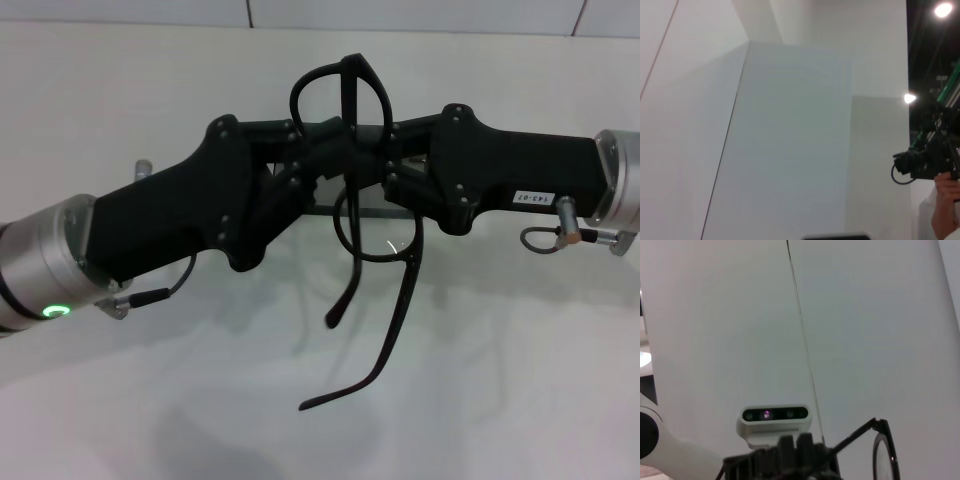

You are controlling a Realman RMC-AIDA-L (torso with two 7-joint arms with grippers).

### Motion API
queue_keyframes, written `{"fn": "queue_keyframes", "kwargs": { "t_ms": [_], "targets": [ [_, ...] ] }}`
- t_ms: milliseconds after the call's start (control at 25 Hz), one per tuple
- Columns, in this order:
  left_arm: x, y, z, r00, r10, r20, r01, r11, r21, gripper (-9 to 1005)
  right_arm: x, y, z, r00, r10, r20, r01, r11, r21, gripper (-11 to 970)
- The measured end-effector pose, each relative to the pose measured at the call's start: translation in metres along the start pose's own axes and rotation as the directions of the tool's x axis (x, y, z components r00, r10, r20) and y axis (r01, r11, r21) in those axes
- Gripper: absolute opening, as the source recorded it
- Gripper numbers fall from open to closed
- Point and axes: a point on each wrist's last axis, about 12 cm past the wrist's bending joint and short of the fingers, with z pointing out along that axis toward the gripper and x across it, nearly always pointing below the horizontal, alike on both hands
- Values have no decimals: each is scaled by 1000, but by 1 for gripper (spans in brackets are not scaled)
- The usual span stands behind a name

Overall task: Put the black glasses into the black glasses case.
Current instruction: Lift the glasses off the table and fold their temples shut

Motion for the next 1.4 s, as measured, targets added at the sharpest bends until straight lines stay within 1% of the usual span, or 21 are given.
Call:
{"fn": "queue_keyframes", "kwargs": {
  "t_ms": [600,800,1400],
  "targets": [
    [6,3,1,1000,-15,-26,14,999,-33,70,3,3,-1,1000,4,7,-4,1000,-11,126],
    [5,1,1,1000,-15,-19,14,1000,-21,70,7,3,-2,1000,13,2,-13,1000,-1,126],
    [9,0,3,1000,-15,-19,15,1000,-24,70,6,4,0,1000,8,8,-8,1000,-14,128]
  ]
}}
